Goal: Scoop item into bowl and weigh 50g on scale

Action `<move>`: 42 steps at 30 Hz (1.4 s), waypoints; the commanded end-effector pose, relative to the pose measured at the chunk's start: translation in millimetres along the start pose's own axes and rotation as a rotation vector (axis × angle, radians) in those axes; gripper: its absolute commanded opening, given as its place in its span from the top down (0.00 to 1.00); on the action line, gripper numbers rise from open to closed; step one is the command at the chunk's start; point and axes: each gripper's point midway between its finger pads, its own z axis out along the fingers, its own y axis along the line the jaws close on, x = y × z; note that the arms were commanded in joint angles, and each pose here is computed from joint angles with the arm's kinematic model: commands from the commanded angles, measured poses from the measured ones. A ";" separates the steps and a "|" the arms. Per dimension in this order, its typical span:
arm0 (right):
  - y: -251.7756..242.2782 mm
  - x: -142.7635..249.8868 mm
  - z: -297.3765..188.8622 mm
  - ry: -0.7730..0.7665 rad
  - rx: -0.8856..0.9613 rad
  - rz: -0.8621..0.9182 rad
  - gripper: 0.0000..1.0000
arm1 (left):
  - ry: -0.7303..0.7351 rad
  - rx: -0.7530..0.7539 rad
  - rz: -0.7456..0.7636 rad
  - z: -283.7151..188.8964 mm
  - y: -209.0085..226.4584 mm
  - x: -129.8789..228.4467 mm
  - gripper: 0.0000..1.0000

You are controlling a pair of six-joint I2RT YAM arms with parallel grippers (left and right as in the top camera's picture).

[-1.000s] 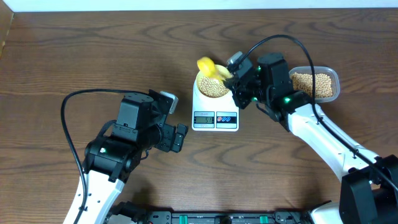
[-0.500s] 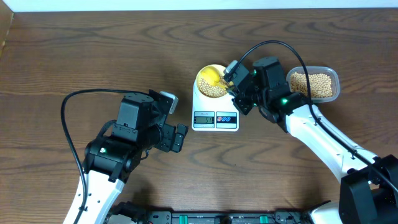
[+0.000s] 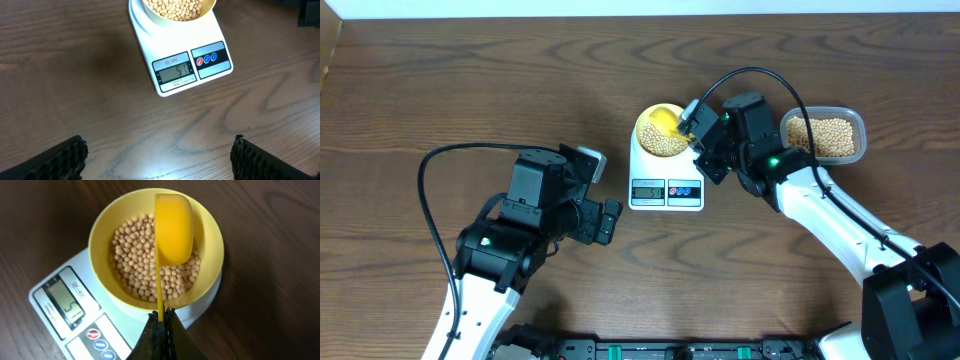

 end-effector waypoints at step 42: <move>22.4 7.5 7.0 0.021 -0.114 -0.030 0.99 | -0.002 -0.009 0.004 -0.1 1.1 -0.4 0.06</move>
